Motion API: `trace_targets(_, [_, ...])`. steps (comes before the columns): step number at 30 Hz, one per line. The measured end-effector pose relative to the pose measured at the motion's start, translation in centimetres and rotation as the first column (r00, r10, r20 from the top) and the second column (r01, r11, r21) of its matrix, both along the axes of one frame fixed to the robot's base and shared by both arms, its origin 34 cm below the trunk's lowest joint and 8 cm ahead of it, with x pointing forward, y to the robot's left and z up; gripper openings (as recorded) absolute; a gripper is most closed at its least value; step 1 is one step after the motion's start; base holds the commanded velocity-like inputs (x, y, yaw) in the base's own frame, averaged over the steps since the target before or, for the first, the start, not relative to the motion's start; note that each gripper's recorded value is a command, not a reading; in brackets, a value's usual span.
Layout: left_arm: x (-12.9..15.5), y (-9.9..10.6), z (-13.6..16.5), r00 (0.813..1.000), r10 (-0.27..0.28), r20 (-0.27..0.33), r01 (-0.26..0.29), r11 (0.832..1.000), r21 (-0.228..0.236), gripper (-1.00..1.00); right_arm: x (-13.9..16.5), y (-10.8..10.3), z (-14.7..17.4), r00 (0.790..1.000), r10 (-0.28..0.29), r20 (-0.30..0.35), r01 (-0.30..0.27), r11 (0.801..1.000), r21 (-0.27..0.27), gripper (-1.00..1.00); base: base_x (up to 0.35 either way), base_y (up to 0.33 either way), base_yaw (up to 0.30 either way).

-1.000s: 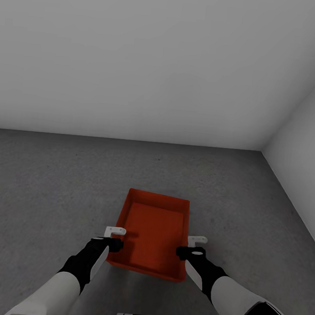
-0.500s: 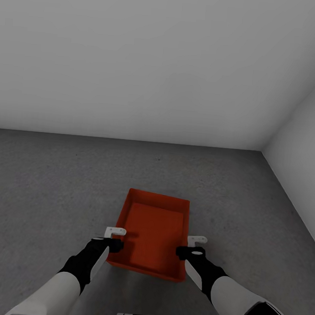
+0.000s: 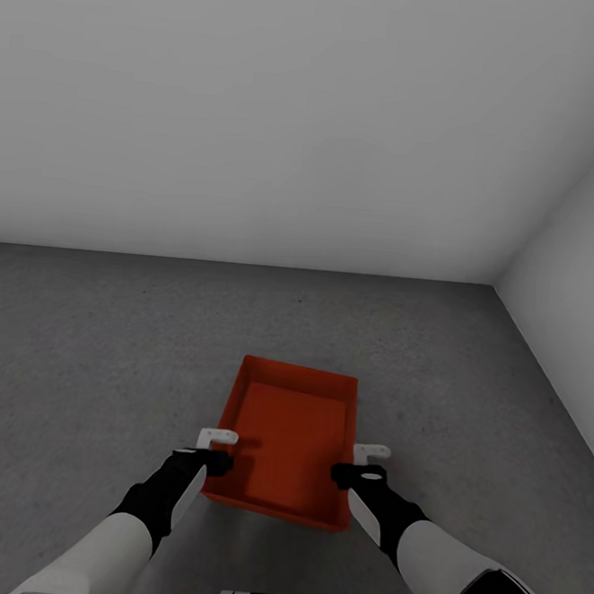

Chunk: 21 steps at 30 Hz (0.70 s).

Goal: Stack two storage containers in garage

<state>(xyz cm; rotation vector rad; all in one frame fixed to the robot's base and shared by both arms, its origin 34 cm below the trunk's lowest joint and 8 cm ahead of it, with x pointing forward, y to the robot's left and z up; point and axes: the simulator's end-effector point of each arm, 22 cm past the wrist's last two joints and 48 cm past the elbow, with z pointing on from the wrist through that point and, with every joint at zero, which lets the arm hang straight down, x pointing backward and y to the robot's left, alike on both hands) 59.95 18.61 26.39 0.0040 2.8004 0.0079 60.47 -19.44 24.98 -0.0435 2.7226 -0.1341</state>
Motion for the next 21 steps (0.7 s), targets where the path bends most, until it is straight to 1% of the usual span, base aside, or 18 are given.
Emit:
trace_targets(6, [0.46, -0.3, 0.27, 1.0, 0.001, 0.013, -0.001, 1.0, -0.016, 1.0, -0.04, -0.08, -0.02, 1.0, -0.001, -0.002, 0.001, 1.0, -0.001, 1.0, 0.0, 0.0, 0.0])
trace_targets(15, [0.5, -0.23, 0.28, 1.0, 0.002, 0.014, -0.001, 1.0, -0.017, 1.0, -0.36, -0.5, -0.22, 1.0, -0.002, -0.01, 0.002, 1.0, -0.009, 1.0, 0.0, 0.0, 0.0])
trace_targets(21, [0.49, -0.24, 0.27, 1.0, 0.0, 0.014, 0.0, 1.0, -0.017, 1.0, -0.46, -0.09, -0.24, 1.0, 0.001, -0.013, -0.001, 1.0, -0.003, 1.0, 0.0, 0.0, 0.0])
